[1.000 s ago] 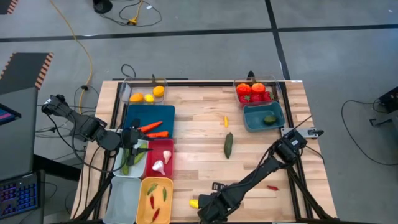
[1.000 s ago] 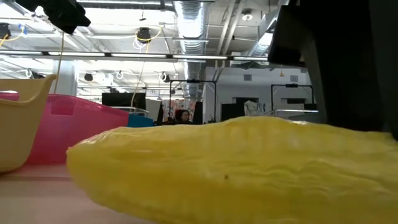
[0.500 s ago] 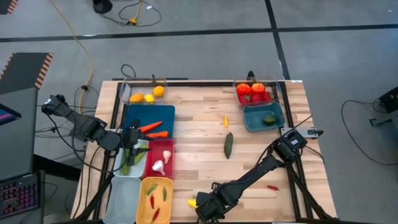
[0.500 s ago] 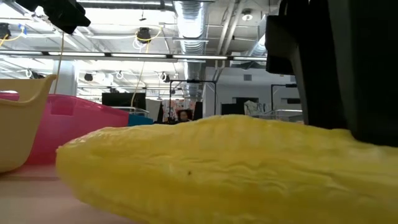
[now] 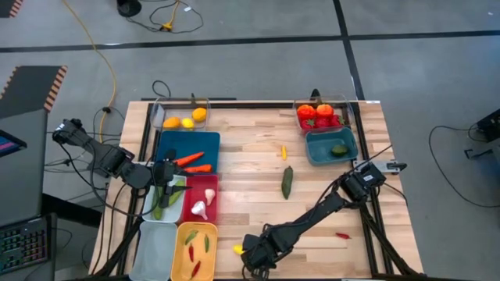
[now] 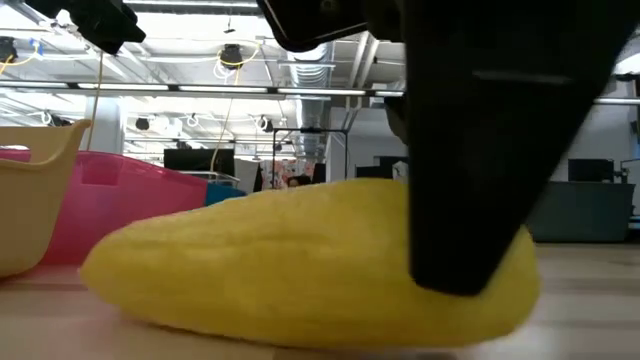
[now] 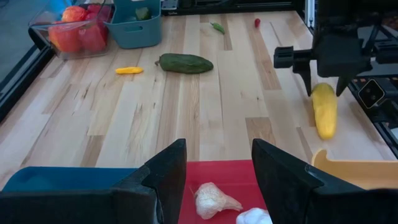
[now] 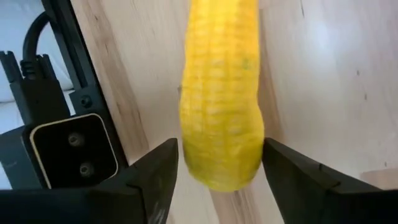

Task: Sort produce into baskets
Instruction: Put the bottom yellow corn into the gray bin

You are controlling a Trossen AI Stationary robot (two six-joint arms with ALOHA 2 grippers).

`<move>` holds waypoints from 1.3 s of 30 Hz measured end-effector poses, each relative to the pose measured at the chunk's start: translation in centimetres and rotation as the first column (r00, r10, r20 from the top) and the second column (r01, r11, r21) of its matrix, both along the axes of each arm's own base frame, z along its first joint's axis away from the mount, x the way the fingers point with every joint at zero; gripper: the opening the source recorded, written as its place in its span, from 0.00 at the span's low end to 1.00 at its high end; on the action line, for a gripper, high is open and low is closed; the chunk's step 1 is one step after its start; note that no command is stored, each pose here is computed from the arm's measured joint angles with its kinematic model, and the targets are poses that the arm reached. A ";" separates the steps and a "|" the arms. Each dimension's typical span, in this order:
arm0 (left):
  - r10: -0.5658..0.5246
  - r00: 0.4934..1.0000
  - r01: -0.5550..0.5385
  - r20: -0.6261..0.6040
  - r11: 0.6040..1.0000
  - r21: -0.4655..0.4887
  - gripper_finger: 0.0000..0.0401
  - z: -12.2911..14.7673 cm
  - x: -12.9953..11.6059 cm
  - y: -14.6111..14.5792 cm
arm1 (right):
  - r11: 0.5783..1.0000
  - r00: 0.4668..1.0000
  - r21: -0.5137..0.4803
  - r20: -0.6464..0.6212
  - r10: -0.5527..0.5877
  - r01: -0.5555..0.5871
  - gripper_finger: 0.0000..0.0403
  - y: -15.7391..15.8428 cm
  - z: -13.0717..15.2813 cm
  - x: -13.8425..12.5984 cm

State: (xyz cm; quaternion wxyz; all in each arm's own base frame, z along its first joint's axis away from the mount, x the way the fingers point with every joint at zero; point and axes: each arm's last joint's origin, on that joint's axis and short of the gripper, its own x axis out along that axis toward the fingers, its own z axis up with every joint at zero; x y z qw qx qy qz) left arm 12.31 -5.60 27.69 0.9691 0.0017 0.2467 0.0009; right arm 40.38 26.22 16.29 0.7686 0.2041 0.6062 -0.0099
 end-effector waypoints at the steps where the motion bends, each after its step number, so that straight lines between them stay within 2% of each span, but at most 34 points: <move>1: 0.000 1.000 0.000 0.000 1.000 0.000 0.42 0.0 0.0 0.0 | 1.000 1.000 0.000 0.000 0.000 0.000 0.64 0.0 0.0 0.0; 5: 0.000 1.000 0.000 0.000 1.000 0.000 0.42 0.0 0.0 0.0 | 1.000 1.000 -0.001 0.002 -0.004 0.004 0.60 -0.4 0.0 0.2; 12: 0.000 1.000 0.000 0.004 1.000 -0.002 0.42 0.0 0.0 0.0 | 1.000 1.000 0.000 0.004 -0.016 0.016 0.39 -1.0 0.1 0.6; 15: -0.008 1.000 0.008 0.022 1.000 -0.015 0.42 0.2 0.1 -0.1 | 1.000 1.000 0.002 0.005 -0.028 0.028 0.33 -1.5 0.2 0.9; 19: -0.095 0.994 0.097 0.057 0.995 -0.024 0.42 0.6 0.5 -0.6 | 1.000 1.000 0.017 0.000 -0.019 0.019 0.34 -2.6 0.2 1.6; 24: -0.206 0.976 0.205 0.077 0.979 0.016 0.42 0.6 1.9 -1.6 | 0.999 1.000 0.031 0.018 0.009 -0.010 0.36 -4.3 0.4 2.6; 31: -0.223 0.975 0.222 0.008 0.973 0.059 0.42 -1.0 4.3 -3.0 | 0.997 0.993 0.003 0.084 0.079 -0.080 0.35 -6.2 2.1 4.1; 39: -0.281 0.958 0.284 -0.060 0.958 0.040 0.42 -2.9 6.4 -4.4 | 0.992 0.988 -0.032 0.092 0.124 -0.121 0.35 -7.7 4.9 4.8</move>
